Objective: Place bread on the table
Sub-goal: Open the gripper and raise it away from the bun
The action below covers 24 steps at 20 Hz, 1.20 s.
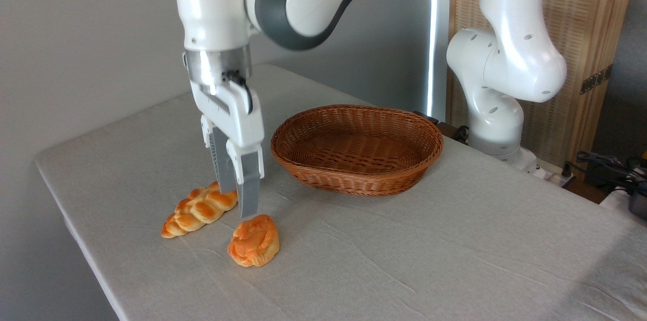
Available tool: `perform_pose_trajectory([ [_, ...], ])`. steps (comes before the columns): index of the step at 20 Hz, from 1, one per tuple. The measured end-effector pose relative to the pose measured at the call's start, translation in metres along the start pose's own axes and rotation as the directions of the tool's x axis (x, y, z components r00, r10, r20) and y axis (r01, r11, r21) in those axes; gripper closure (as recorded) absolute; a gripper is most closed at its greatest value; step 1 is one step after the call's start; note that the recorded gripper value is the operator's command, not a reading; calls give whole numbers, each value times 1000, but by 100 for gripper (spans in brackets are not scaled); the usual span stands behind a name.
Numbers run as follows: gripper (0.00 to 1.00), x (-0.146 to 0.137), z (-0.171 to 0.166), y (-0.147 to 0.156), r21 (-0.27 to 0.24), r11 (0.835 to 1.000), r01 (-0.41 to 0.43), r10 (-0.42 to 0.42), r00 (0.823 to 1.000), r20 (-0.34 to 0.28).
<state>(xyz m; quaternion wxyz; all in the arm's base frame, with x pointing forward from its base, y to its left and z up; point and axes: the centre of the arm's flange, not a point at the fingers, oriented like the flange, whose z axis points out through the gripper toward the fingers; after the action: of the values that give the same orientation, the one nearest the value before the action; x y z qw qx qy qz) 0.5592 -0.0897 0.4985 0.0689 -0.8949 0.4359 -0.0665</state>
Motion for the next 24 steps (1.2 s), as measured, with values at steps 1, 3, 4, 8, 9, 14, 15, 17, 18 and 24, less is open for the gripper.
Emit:
perform_pose_trajectory([
  [1,0,-7,-17,-5,-2,1000,19,-19,1000,7],
  [3,0,-17,-57,-11,-42,997,58,-57,998,27],
  [4,0,-20,-79,-11,-70,995,72,-70,997,29],
  [8,0,-25,-123,-8,-127,987,98,-93,994,49],
  [9,0,-24,-127,-9,-131,986,103,-97,994,53],
  [14,0,-21,-131,-22,-140,983,120,-113,992,61],
  [15,0,-23,-130,-26,-139,982,128,-121,991,62],
  [17,0,-29,-129,-34,-140,979,146,-138,988,63],
  [18,0,-32,-128,-37,-141,978,153,-146,987,62],
  [24,0,-47,-130,-51,-142,971,190,-184,981,56],
])
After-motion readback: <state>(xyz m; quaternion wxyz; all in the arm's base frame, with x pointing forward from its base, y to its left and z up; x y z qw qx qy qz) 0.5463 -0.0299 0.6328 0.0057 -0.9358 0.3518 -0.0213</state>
